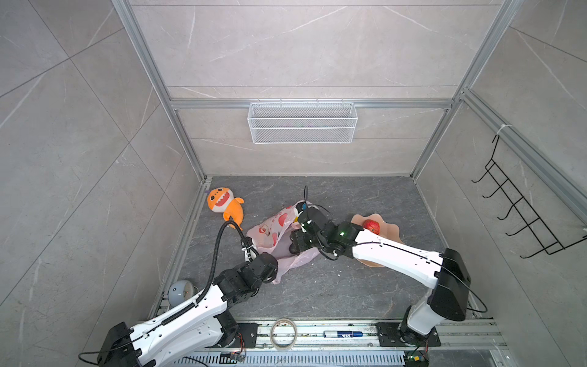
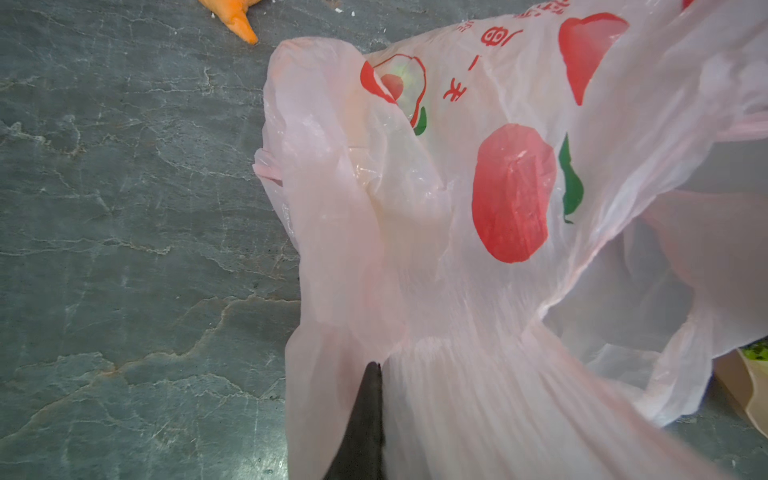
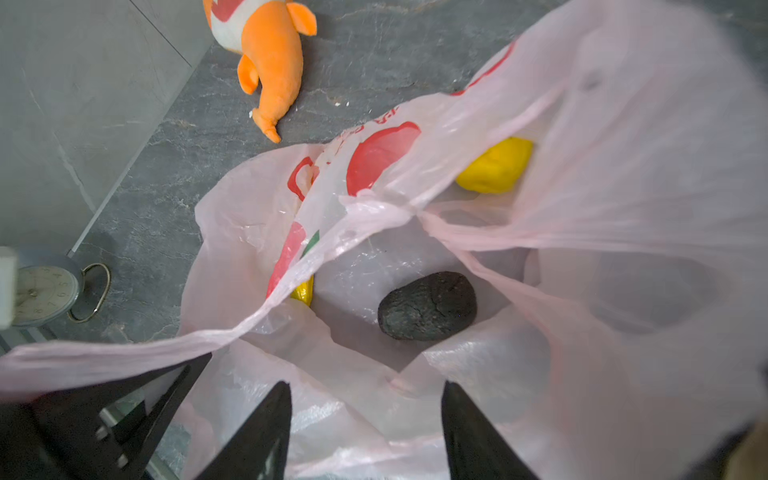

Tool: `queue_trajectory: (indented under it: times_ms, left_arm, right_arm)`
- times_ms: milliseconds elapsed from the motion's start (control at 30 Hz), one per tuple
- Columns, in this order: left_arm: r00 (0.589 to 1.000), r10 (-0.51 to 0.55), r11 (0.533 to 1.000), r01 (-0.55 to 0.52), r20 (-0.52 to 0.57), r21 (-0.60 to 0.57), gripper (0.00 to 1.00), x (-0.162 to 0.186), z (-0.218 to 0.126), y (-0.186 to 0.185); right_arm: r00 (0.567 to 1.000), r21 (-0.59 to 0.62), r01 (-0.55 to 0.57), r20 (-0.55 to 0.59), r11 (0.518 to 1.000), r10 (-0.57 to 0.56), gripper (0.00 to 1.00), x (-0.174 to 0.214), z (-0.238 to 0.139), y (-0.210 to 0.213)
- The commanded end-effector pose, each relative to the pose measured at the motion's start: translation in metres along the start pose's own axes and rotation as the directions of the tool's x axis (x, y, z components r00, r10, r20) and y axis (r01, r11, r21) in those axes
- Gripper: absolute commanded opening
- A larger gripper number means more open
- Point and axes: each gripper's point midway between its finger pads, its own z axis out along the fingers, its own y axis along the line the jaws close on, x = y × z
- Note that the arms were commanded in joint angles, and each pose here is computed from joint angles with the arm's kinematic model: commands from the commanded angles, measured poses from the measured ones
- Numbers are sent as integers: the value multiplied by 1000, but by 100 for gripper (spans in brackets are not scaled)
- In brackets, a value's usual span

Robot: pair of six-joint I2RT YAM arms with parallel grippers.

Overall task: Take the fake fruits out of the plastic bag
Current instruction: 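Move the right gripper back into the bag toward the dark fruit, then lower the right gripper around the dark brown fruit and close it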

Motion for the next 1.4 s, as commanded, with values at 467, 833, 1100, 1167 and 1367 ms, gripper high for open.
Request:
queue_trajectory:
  times_ms: [467,833,1100,1167,1367]
  left_arm:
    - [996,-66,997,68,65,-33,0,-33,-8,-24]
    - [995,-84,996,84,56,14,0,-27,-5,-26]
    - [998,-59,996,58,13,67,0,-12,10,-39]
    - [998,-59,995,58,12,80,0,-11,11,-41]
    - [999,-44,991,42,11,125,0,-6,14,-45]
  right_arm:
    - [998,-23,-8,-64,1000,7,56,32,73,11]
    - [990,81,-51,-126,995,61,56,39,84,-2]
    - [966,208,-153,-175,966,190,56,54,69,-23]
    - [957,233,-176,-185,956,221,56,58,66,-26]
    - [933,312,-247,-178,917,312,60,62,64,-34]
